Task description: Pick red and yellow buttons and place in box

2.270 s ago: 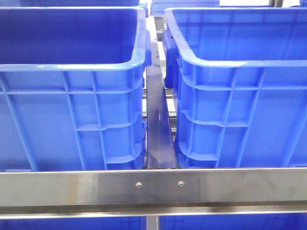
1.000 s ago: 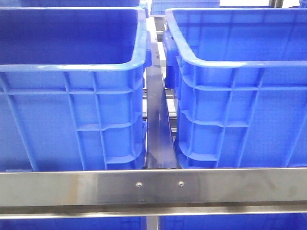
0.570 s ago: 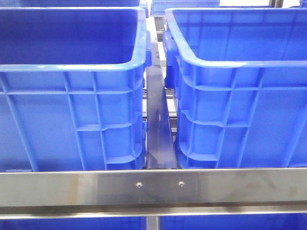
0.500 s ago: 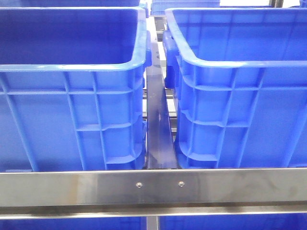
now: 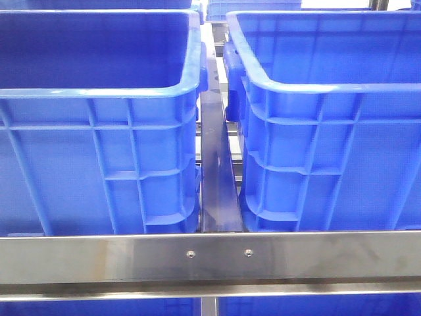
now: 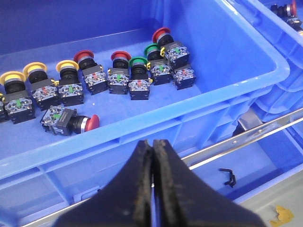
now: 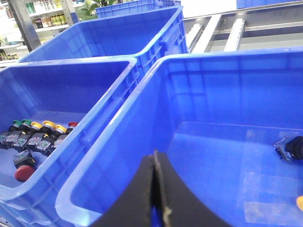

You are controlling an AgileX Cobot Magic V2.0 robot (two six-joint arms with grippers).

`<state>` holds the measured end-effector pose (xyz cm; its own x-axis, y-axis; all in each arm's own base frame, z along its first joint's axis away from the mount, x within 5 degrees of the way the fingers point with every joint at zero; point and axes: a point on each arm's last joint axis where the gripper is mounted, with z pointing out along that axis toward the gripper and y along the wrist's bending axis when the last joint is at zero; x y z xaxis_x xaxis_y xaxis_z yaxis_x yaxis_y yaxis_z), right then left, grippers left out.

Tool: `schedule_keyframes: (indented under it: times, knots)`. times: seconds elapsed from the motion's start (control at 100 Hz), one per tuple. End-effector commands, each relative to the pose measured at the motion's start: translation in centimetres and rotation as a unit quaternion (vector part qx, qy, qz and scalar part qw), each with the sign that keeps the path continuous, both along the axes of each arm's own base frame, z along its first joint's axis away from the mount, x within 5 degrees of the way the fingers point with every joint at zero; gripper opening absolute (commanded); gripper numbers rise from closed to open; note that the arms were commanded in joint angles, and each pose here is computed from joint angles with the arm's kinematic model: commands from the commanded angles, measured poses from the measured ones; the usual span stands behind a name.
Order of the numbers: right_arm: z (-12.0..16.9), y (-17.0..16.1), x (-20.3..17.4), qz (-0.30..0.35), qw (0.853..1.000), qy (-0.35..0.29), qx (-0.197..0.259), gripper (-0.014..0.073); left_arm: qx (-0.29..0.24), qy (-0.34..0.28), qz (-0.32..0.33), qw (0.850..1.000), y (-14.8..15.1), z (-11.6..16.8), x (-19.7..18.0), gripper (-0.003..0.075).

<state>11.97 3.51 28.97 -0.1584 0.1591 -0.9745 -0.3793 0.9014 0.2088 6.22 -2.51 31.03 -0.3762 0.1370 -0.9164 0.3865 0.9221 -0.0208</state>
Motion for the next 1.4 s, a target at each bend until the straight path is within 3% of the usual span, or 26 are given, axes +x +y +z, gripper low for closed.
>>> schedule_keyframes:
  times: [0.0,0.46,0.68,0.87,1.15,1.39]
  knots:
    - [1.0,0.1,0.0,0.009,1.0,-0.017,0.013,-0.0069,-0.021,-0.037,-0.006,0.999,-0.2,1.3,0.1,-0.002]
    - [1.0,0.1,0.0,0.009,1.0,-0.017,0.013,-0.0069,-0.021,-0.043,0.016,0.999,0.0,1.2,0.4,-0.002]
    - [1.0,0.1,0.0,0.009,1.0,-0.017,0.013,-0.0069,-0.065,-0.164,0.061,0.982,0.4,0.4,1.1,-0.002]
    - [1.0,0.1,0.0,0.009,1.0,-0.017,0.013,-0.0069,-0.075,-0.206,0.109,0.97,1.3,-2.3,0.5,-0.002]
    - [1.0,0.1,0.0,0.009,1.0,-0.017,0.013,-0.0069,-0.027,-0.241,0.185,0.952,2.4,-6.0,-0.5,-0.002]
    - [1.0,0.1,0.0,0.009,1.0,-0.017,0.013,-0.0069,-0.053,-0.251,0.21,0.943,2.7,-10.5,-0.8,-0.002]
